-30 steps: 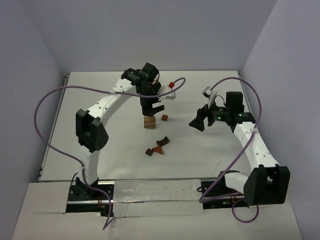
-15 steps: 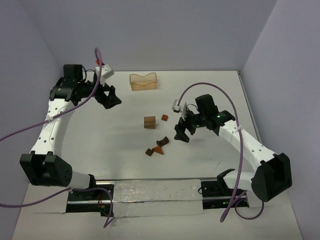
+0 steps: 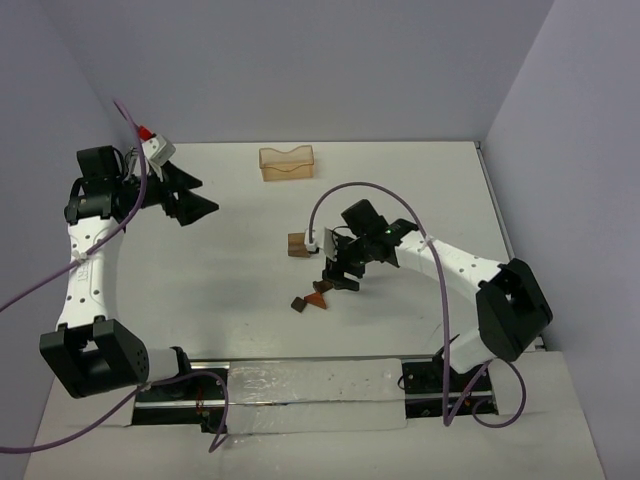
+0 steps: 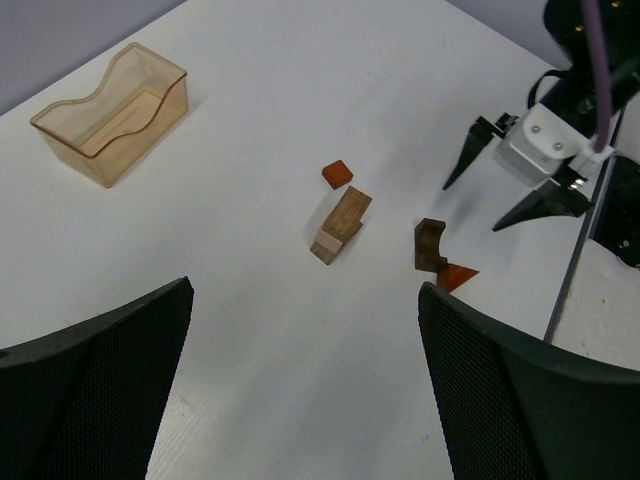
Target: Build the wood block tower
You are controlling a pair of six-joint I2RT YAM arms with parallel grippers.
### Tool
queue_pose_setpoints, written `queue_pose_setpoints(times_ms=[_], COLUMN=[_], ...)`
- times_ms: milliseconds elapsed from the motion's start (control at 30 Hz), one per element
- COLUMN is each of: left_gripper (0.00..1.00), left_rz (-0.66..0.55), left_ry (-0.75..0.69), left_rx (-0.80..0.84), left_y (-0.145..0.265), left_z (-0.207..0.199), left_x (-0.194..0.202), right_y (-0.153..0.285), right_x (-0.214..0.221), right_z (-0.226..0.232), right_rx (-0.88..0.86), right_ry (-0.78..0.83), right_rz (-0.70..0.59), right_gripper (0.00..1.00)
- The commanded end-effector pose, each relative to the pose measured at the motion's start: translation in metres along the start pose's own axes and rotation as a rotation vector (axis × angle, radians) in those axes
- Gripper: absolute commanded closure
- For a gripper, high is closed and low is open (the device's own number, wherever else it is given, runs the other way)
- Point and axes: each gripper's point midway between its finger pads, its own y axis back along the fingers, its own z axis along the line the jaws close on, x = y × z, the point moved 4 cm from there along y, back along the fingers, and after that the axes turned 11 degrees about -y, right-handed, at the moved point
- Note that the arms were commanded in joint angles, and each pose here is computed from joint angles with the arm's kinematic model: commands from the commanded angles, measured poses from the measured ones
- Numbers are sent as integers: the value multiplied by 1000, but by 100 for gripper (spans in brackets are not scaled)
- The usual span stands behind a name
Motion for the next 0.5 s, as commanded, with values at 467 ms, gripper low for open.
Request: queue_pose_setpoints(times_ms=[467], left_gripper=[1], left_rz=[-4], left_ry=[-126], left_rx=[-18], left_y=[4], left_z=[-14], left_x=[11], right_y=[-51], right_x=[-3], right_z=[-43], right_rx=[26], right_ry=[311], right_rz=[151], right_gripper=[24])
